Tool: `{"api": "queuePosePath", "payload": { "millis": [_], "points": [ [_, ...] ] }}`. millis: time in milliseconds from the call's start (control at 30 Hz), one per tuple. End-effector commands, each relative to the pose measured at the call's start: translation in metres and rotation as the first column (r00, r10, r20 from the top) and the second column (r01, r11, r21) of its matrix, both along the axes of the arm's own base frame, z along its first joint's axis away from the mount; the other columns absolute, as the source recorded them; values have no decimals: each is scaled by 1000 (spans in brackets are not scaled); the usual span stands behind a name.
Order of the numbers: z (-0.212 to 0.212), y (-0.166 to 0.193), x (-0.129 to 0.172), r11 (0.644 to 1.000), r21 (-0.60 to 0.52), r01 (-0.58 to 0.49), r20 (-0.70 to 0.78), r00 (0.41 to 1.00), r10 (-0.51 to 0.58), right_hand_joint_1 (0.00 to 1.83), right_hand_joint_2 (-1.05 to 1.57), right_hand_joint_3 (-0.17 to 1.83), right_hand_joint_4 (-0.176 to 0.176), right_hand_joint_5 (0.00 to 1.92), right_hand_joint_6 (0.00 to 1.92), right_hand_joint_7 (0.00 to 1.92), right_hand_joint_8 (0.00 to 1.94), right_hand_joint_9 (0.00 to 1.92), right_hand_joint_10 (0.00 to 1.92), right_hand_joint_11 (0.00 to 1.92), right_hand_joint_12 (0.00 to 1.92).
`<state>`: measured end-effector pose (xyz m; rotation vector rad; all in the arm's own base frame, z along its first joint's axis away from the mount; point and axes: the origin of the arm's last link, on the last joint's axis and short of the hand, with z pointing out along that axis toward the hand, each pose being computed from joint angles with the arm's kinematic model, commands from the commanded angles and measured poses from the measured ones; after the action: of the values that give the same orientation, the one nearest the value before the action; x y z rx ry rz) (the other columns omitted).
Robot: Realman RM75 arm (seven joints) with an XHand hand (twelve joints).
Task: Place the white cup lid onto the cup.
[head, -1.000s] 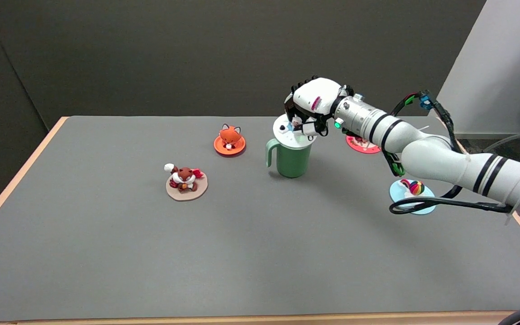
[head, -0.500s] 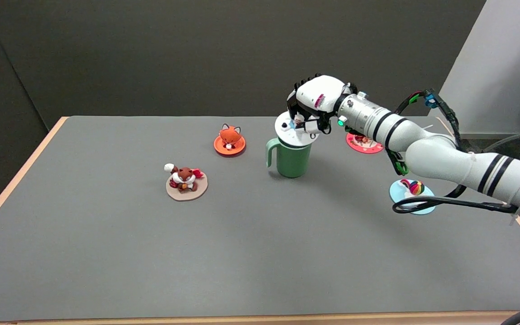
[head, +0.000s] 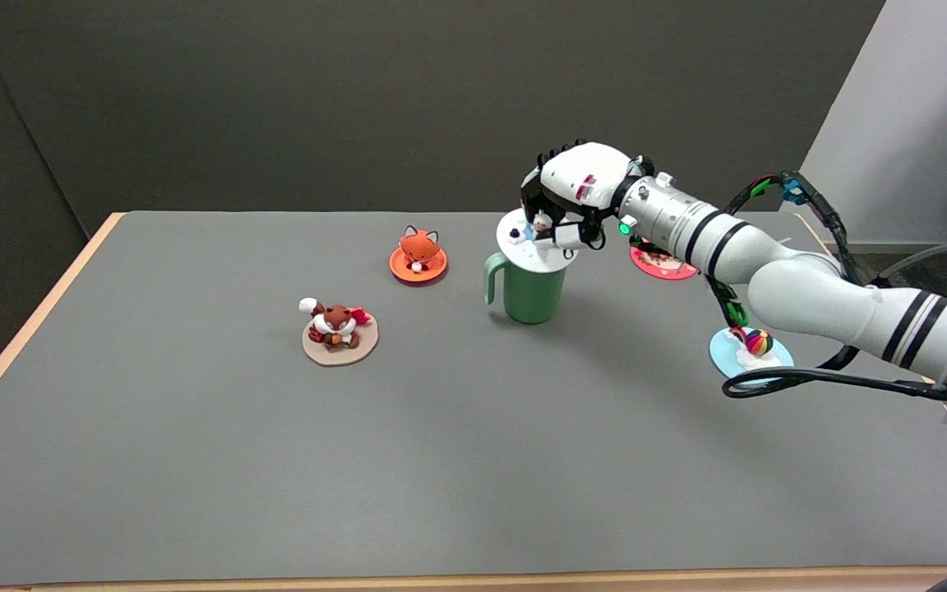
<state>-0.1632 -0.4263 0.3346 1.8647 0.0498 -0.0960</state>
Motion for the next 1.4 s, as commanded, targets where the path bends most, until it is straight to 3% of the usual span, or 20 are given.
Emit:
{"api": "queuePosePath", "payload": {
  "millis": [33, 1000, 1033, 1067, 1233, 1267, 1333, 1400],
  "points": [
    [2, 3, -6, 1000, -6, 17, 17, 1000, -17, 1258, 1058, 123, -176, 948, 1021, 990, 999, 1072, 590, 933, 883],
    [0, -7, -13, 1000, -29, 8, 21, 1000, -7, 1257, 1061, 122, -176, 943, 1028, 985, 1006, 1065, 602, 924, 915],
    [0, -7, -13, 1000, -27, 7, 22, 1000, -6, 1236, 1021, 209, -132, 940, 938, 1007, 903, 1074, 561, 926, 923],
    [-1, -7, -12, 1000, -27, 5, 23, 1000, -5, 1086, 723, 877, 176, 907, 329, 1136, 253, 1112, 345, 922, 946],
    [-3, -7, -8, 1000, -16, 3, 26, 1000, -2, 1063, 722, 923, 176, 840, 248, 1069, 230, 1062, 324, 907, 976],
    [-5, -10, 40, 983, 21, -180, -130, 975, 182, 1061, 722, 929, 176, 836, 244, 1055, 224, 1059, 323, 902, 994],
    [-4, -7, -3, 1000, -11, -10, 23, 1000, 10, 1059, 724, 952, 176, 805, 218, 1010, 207, 1048, 318, 859, 1093],
    [-5, -6, 1, 1000, -8, -23, 19, 1000, 24, 1052, 721, 969, 176, 763, 196, 975, 197, 1040, 317, 827, 1151]
  ]
}}
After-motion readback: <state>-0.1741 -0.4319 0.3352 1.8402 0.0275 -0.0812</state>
